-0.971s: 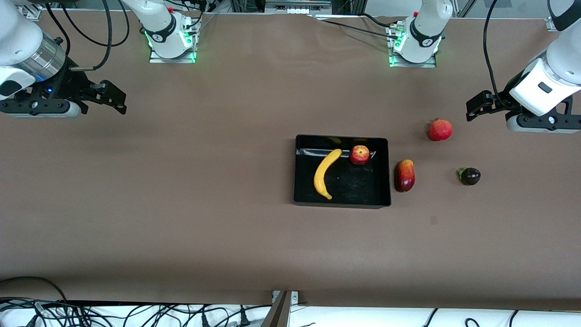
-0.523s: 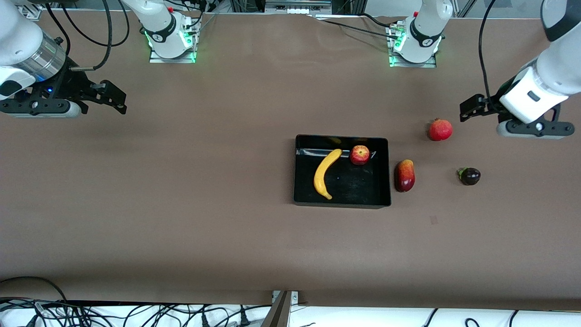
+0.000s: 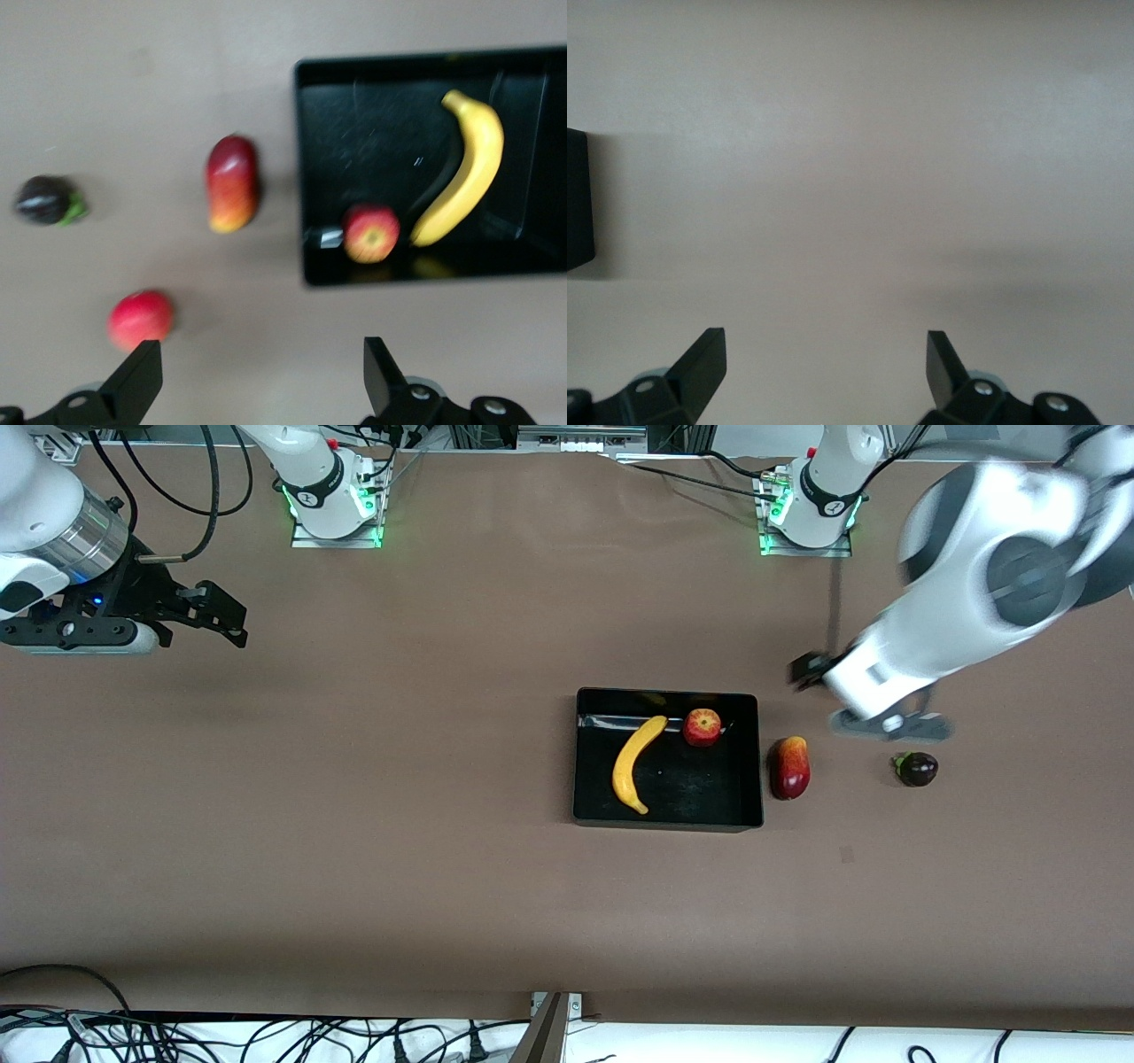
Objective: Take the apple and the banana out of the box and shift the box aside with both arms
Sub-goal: 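Lower the left gripper into the tray and grasp the small apple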
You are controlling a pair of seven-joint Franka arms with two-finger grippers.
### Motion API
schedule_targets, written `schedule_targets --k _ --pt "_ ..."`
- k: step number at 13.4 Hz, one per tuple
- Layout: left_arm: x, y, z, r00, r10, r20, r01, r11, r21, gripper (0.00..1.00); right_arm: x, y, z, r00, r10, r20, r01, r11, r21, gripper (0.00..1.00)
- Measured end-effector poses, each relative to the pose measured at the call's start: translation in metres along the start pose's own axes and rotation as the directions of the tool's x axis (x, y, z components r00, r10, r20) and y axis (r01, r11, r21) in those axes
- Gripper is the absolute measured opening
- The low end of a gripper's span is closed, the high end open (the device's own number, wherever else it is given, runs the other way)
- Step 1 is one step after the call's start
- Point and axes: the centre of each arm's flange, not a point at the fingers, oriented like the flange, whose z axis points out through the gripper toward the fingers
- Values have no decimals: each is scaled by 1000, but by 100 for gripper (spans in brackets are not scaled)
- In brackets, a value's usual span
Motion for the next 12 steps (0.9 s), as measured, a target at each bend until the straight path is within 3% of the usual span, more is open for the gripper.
schedule_targets --k 6,12 --pt "54 47 141 1000 -4 18 5 1000 -16 100 0 0 -1 1000 -1 -1 1 1000 0 100" --pt "34 77 219 996 -63 66 62 998 9 100 0 -1 -1 1000 -2 -1 2 1000 0 100"
